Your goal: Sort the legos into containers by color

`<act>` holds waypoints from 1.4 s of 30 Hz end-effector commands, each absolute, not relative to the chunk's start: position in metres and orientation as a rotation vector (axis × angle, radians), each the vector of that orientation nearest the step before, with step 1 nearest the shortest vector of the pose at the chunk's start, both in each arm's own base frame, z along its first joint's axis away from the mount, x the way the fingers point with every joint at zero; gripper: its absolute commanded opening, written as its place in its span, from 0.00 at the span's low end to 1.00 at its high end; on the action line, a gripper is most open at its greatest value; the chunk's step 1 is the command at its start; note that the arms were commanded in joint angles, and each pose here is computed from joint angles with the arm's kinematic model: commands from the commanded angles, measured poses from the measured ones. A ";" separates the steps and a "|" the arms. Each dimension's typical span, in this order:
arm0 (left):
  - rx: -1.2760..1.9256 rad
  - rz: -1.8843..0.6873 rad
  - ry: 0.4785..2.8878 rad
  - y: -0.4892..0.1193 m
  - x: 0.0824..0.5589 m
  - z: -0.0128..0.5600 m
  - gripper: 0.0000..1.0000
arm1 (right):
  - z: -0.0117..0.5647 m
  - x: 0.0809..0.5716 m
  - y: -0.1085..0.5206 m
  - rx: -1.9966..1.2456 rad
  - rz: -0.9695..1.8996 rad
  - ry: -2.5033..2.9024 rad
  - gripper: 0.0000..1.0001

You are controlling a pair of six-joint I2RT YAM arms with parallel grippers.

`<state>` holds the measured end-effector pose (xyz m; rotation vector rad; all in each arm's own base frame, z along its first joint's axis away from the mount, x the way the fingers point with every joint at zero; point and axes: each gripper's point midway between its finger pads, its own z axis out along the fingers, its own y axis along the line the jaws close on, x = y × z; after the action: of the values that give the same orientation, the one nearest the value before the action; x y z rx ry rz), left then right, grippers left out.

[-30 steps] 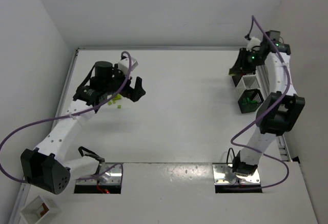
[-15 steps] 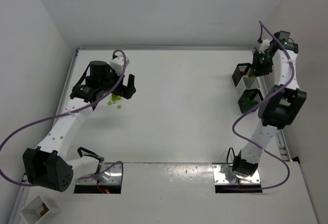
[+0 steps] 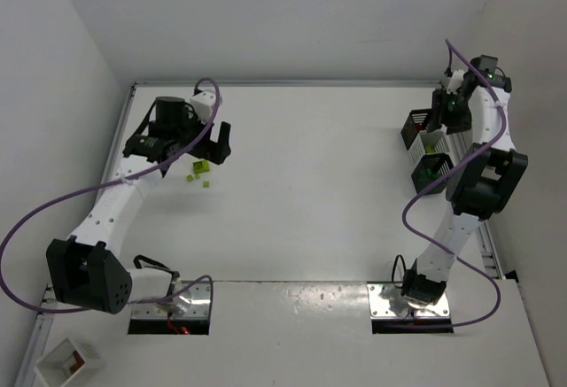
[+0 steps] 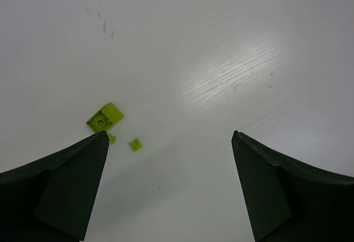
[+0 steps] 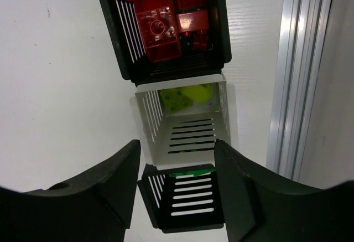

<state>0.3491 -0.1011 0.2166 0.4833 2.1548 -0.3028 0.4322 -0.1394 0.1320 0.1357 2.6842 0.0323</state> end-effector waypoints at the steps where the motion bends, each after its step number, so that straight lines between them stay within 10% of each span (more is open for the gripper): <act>1: 0.498 -0.279 2.166 -0.090 0.357 0.219 1.00 | 0.138 0.435 -0.146 0.149 -0.006 2.654 0.57; 13: 0.407 -0.099 2.418 -0.062 0.379 0.129 0.83 | 0.178 0.388 -0.017 0.048 0.641 2.538 0.58; 42: 1.177 -0.410 2.236 -0.021 0.399 0.063 0.76 | 0.157 0.374 0.023 -0.032 0.767 2.560 0.58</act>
<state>0.4021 -0.0089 0.0632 1.0930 2.3258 -0.3065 0.3673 0.0179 0.1525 -0.0001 2.5978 0.7436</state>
